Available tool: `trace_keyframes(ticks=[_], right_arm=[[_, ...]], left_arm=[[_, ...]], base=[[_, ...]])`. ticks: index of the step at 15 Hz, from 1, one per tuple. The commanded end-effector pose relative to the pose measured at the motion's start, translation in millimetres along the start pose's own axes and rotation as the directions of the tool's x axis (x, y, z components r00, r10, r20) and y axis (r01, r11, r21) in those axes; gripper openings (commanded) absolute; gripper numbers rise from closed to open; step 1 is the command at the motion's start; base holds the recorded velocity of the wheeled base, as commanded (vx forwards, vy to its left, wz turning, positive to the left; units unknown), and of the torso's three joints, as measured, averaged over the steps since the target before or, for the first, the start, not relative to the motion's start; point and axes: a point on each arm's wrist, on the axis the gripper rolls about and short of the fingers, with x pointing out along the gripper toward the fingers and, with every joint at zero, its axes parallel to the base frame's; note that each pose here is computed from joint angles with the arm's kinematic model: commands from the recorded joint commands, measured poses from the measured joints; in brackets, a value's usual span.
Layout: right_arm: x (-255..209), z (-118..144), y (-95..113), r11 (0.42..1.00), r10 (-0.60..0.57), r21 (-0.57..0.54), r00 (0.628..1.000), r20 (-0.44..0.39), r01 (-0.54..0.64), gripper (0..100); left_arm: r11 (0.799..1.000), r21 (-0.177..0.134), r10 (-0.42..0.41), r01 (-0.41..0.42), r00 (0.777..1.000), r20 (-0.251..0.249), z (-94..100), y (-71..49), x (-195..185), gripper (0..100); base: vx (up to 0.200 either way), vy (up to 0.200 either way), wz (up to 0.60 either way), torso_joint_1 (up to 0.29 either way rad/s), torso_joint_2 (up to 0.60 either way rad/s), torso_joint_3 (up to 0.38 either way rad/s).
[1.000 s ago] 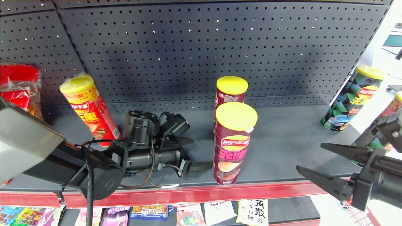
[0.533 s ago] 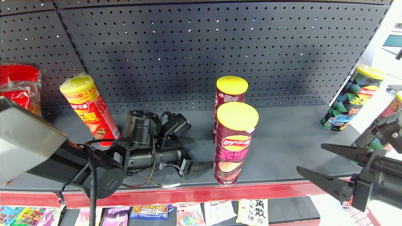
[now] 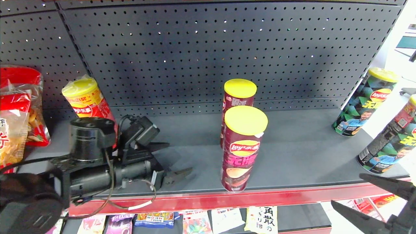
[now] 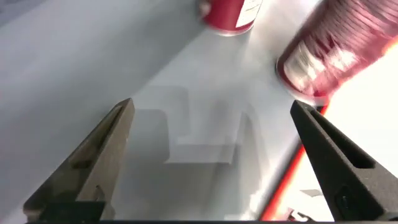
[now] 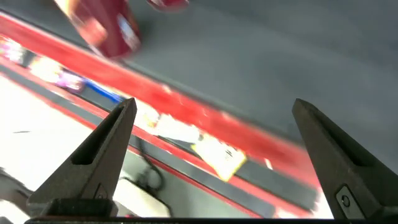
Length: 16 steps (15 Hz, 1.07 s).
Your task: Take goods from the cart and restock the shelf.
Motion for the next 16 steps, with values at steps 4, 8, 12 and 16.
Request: trace_keyframes(ticks=[4, 8, 12, 16], right_arm=[[-71.3, -37.8, -2.0, 0.968, -0.246, 0.060, 0.968, 0.052, 0.243, 100], [-70.8, -33.6, -6.6, 0.910, -0.401, 0.113, 0.916, -0.005, 0.399, 100], [-64.0, -32.2, -9.4, 0.914, -0.388, 0.109, 0.920, -0.051, 0.392, 100], [-62.9, -31.0, -10.0, 0.916, -0.383, 0.108, 0.922, -0.055, 0.387, 100]], left_arm=[[0.938, -0.006, 0.345, -0.345, 0.937, 0.046, -10.1, -19.4, -91.5, 100], [0.846, -0.055, 0.533, -0.530, 0.844, 0.063, -11.6, -17.1, -116.1, 100], [0.771, -0.033, 0.636, -0.636, 0.769, 0.063, -6.2, -5.4, -122.2, 100], [0.770, -0.033, 0.638, -0.638, 0.767, 0.061, -7.9, -6.0, -123.1, 100]], base=[[0.000, 0.000, 0.00, 0.000, 0.00, 0.000], [0.000, 0.000, 0.00, 0.000, 0.00, 0.000], [0.000, 0.000, 0.00, 0.000, 0.00, 0.000], [-0.150, 0.000, 0.00, 0.005, 0.00, 0.001]])
